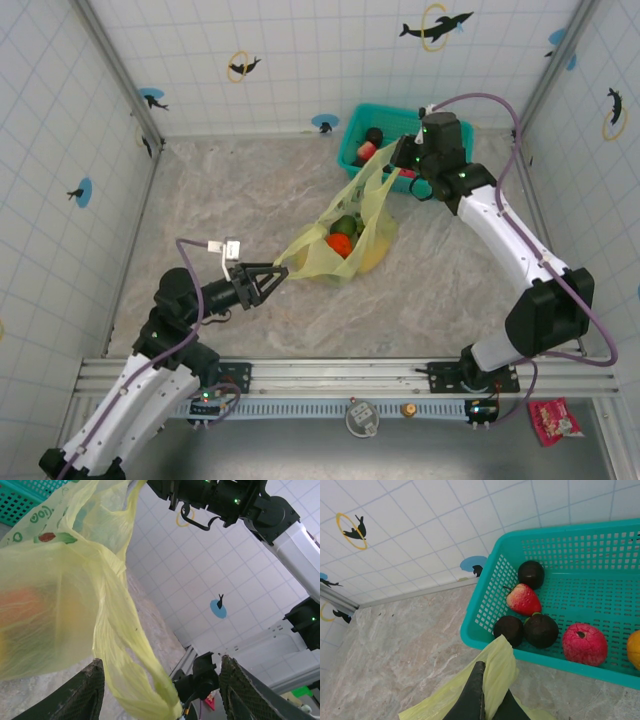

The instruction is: Place the fake fruits into the plastic bag and tie a complex knot

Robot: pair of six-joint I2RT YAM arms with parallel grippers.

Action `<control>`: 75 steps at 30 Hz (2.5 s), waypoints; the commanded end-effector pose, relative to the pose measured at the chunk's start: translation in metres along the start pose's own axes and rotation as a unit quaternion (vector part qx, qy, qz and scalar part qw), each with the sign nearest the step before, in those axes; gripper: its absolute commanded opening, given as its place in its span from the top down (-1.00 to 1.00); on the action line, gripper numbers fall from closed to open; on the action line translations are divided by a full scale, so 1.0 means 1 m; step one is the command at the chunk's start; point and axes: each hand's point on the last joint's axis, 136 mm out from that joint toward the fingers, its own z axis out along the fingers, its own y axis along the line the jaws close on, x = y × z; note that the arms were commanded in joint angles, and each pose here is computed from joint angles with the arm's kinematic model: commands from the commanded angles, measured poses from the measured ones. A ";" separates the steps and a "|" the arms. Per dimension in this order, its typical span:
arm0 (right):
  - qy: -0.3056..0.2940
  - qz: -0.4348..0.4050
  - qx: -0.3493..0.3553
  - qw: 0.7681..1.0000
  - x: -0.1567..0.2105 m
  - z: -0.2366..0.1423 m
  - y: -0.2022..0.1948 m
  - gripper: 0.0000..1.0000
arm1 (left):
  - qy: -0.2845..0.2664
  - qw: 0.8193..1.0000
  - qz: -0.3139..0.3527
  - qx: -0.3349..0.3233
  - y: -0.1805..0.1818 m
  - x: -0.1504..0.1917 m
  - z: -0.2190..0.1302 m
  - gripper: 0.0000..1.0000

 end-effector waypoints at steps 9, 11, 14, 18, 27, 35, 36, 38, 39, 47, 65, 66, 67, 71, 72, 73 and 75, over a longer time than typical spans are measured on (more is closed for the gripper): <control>-0.029 0.013 -0.022 0.999 -0.014 -0.007 0.005 1.00 | 0.010 1.000 -0.008 0.025 -0.008 0.003 0.001 -0.04; -0.028 0.014 -0.022 0.999 -0.013 -0.007 0.004 1.00 | 0.007 1.000 -0.006 0.017 -0.005 0.002 0.002 0.14; -0.029 0.014 -0.024 0.999 -0.013 -0.009 0.005 1.00 | 0.001 1.000 0.003 0.006 -0.003 -0.001 0.002 0.35; -0.029 0.013 -0.026 0.999 -0.013 -0.013 0.005 1.00 | -0.009 0.999 0.021 -0.034 0.005 -0.011 0.001 0.55; -0.046 -0.003 -0.043 0.998 -0.030 -0.046 0.009 1.00 | -0.065 0.982 0.056 -0.170 0.015 -0.070 -0.006 1.00; -0.059 -0.049 -0.108 0.991 -0.073 -0.092 0.051 1.00 | -0.169 0.942 0.087 -0.278 -0.012 -0.186 -0.007 1.00; -0.062 -0.054 -0.114 0.990 -0.079 -0.097 0.056 1.00 | -0.177 0.939 0.090 -0.281 -0.015 -0.196 -0.005 1.00; -0.072 -0.067 -0.122 0.988 -0.093 -0.109 0.065 1.00 | -0.187 0.938 0.098 -0.275 -0.024 -0.213 0.002 1.00; -0.077 -0.072 -0.123 0.987 -0.098 -0.113 0.068 1.00 | -0.190 0.938 0.098 -0.273 -0.027 -0.219 0.005 1.00; -0.088 -0.071 -0.132 0.985 -0.098 -0.131 0.070 1.00 | -0.201 0.941 0.133 -0.236 -0.056 -0.252 0.023 1.00; -0.094 -0.042 -0.114 0.988 -0.096 -0.138 0.050 1.00 | -0.238 0.927 0.162 -0.242 -0.068 -0.274 0.018 1.00; -0.096 -0.041 -0.116 0.988 -0.098 -0.139 0.051 1.00 | -0.237 0.928 0.163 -0.237 -0.070 -0.276 0.020 1.00; -0.099 -0.041 -0.117 0.987 -0.100 -0.141 0.052 1.00 | -0.237 0.929 0.164 -0.233 -0.072 -0.276 0.021 1.00; -0.100 -0.043 -0.116 0.987 -0.098 -0.147 0.051 1.00 | -0.225 0.937 0.158 -0.217 -0.071 -0.267 0.027 1.00; -0.096 -0.043 -0.113 0.988 -0.093 -0.146 0.048 1.00 | -0.219 0.940 0.154 -0.212 -0.068 -0.260 0.028 1.00; -0.089 -0.043 -0.109 0.989 -0.087 -0.142 0.044 1.00 | -0.212 0.944 0.147 -0.205 -0.064 -0.253 0.030 1.00; -0.069 -0.042 -0.101 0.992 -0.067 -0.130 0.035 1.00 | -0.196 0.952 0.129 -0.198 -0.048 -0.234 0.035 1.00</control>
